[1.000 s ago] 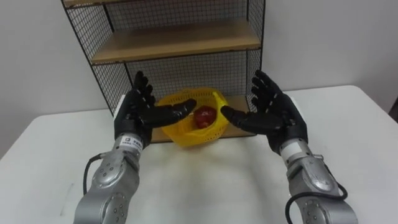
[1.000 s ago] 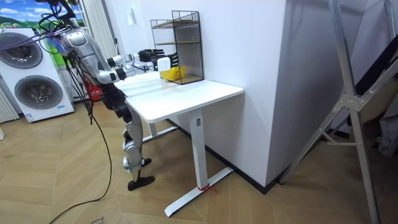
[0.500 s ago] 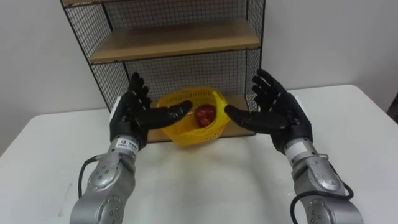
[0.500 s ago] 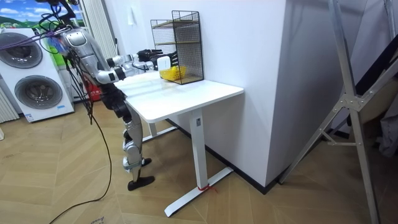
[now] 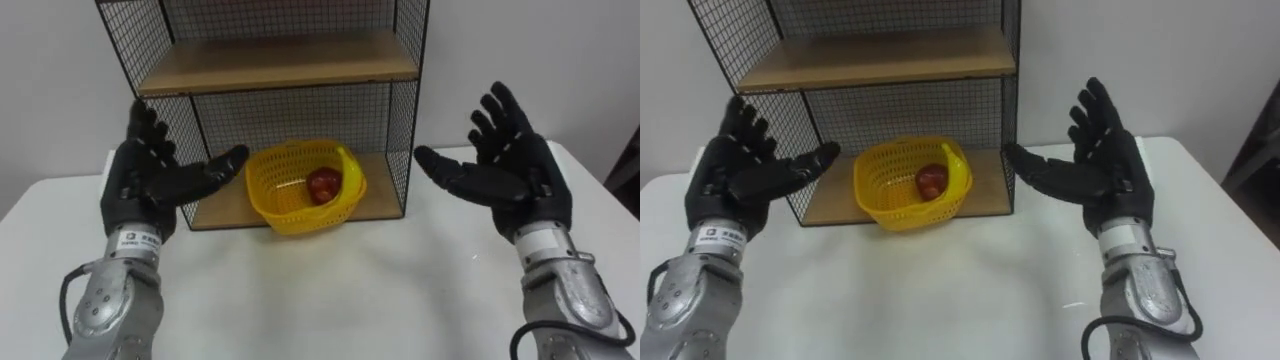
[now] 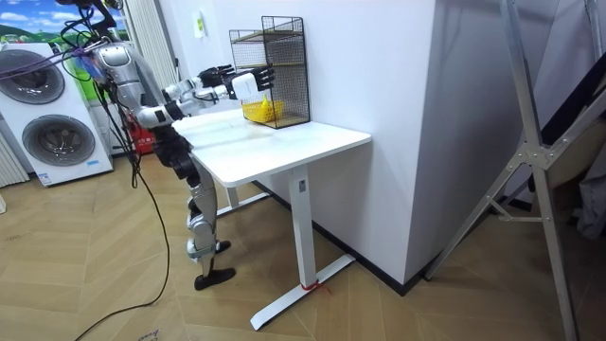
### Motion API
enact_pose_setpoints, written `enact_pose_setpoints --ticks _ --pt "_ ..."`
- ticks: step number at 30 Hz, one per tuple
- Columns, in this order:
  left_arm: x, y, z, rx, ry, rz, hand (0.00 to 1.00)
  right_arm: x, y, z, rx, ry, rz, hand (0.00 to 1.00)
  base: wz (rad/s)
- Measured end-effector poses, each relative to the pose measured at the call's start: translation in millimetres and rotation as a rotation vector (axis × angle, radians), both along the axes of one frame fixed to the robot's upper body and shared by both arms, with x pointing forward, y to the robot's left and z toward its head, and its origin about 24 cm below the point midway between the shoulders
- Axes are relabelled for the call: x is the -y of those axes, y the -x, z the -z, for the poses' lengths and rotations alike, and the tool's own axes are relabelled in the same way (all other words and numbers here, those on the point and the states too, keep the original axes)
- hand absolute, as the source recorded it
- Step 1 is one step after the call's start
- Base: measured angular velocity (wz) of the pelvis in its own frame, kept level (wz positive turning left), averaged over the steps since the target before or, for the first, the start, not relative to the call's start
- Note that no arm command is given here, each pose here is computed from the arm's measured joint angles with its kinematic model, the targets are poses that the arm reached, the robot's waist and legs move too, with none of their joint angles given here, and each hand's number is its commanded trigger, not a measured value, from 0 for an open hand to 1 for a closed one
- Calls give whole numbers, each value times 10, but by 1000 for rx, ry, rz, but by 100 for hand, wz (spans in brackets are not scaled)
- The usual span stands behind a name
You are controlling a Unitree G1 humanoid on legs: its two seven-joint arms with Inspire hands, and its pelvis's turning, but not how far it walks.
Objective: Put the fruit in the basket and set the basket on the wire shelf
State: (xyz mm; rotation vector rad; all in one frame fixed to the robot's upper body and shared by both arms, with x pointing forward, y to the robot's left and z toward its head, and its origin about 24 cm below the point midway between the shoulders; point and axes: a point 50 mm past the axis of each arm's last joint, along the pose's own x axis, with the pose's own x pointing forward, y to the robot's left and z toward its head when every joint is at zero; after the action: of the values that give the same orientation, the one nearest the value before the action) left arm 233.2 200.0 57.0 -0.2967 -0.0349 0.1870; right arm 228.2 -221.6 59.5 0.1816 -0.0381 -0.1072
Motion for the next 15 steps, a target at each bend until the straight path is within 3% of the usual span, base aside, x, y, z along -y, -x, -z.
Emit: enact_pose_setpoints --ticks 6,11,15 --pt "-159 174 -59 30 -114 -80 0 264 56 -124 39 112 123 0 -5" --pt "-268 279 -330 202 -214 -169 0 420 134 -327 172 176 251 0 0" --pt "-366 344 -454 270 -282 -269 0 509 215 -386 235 181 347 0 3"
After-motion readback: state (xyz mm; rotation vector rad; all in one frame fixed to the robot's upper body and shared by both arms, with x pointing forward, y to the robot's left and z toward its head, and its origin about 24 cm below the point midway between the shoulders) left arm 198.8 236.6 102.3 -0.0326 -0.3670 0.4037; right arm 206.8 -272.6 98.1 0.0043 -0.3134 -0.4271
